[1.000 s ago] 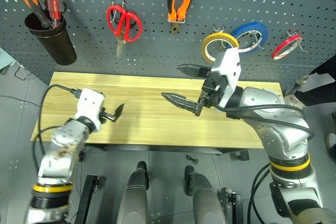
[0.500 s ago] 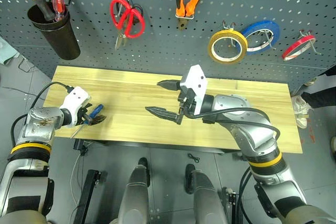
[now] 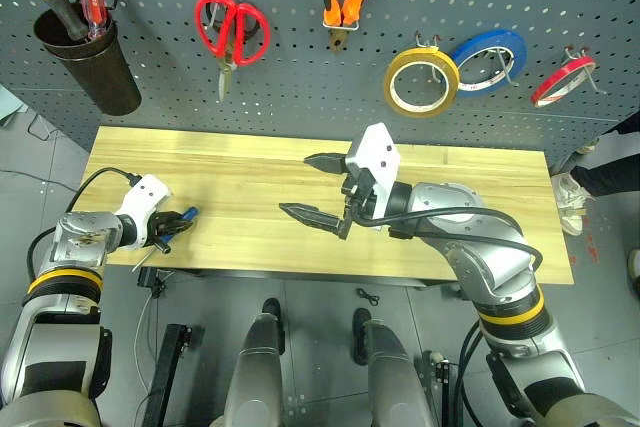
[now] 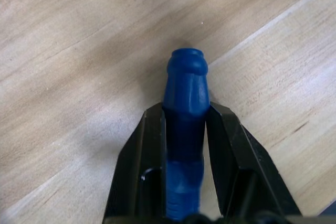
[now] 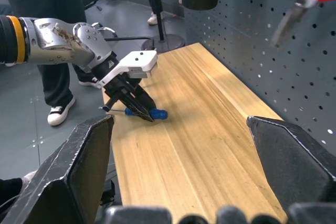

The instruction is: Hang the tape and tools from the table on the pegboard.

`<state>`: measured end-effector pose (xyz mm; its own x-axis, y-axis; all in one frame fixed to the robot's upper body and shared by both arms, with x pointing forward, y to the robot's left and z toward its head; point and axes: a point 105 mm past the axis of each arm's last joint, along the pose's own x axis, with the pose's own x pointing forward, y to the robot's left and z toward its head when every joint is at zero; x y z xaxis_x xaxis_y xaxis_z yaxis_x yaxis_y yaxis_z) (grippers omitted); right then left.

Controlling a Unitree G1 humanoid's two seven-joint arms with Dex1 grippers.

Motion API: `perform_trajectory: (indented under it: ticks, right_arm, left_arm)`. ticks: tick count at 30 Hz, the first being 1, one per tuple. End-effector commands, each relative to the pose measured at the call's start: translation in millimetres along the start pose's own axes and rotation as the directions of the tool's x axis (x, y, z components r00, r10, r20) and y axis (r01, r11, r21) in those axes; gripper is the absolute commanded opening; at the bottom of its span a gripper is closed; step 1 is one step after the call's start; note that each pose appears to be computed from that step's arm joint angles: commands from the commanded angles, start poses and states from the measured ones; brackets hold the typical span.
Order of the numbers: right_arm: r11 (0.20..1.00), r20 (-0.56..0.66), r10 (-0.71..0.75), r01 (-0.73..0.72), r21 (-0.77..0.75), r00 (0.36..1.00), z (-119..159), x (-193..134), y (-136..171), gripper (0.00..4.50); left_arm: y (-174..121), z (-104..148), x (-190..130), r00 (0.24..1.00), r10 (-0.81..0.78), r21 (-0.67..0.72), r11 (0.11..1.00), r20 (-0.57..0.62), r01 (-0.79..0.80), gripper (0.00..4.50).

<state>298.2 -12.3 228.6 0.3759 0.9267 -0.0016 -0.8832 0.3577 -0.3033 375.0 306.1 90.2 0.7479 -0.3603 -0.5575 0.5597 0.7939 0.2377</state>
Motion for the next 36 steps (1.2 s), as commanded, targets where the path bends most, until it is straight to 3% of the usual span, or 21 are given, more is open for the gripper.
perform_trajectory:
  ticks: [1,6,8,12,17,23,27,31,36]
  right_arm:
    - [0.999,0.066,0.006,-0.003,-0.049,0.998,16,-5,-1,4.50]
    - [0.999,0.213,0.040,-0.033,-0.037,0.976,50,-18,-2,4.50]
    - [0.998,0.281,0.054,-0.048,-0.026,0.958,72,-26,-3,4.50]
    - [0.999,0.401,0.038,-0.044,0.005,0.915,109,-35,-13,4.50]
    - [0.998,0.548,-0.029,0.051,-0.026,0.836,161,-42,-37,4.50]
    - [0.995,0.607,-0.025,0.079,-0.062,0.795,185,-36,-41,4.50]
    - [0.993,0.618,-0.050,0.105,-0.053,0.784,186,-36,-46,4.50]
    - [0.991,0.613,-0.078,0.130,-0.041,0.786,184,-36,-49,4.50]
    - [0.985,0.589,-0.117,0.169,-0.033,0.800,178,-39,-53,4.50]
  left_arm:
    - [-5,20,-3,0.997,-0.021,0.010,1.000,0.080,0.020,0.61]
    - [-28,91,-27,0.946,-0.053,0.053,0.998,0.321,0.038,0.61]
    - [-46,125,-48,0.892,-0.080,0.065,0.996,0.444,0.057,0.61]
    - [-70,169,-89,0.782,-0.111,0.072,0.994,0.613,0.085,0.61]
    - [-43,229,-140,0.600,0.084,-0.025,0.994,0.795,-0.107,0.61]
    - [4,290,-195,0.337,0.317,-0.211,0.925,0.887,-0.318,0.61]
    - [30,314,-217,0.206,0.397,-0.277,0.853,0.894,-0.442,0.61]
    - [43,317,-207,0.183,0.400,-0.262,0.820,0.898,-0.508,0.61]
    - [60,297,-186,0.196,0.461,-0.295,0.786,0.866,-0.544,0.61]
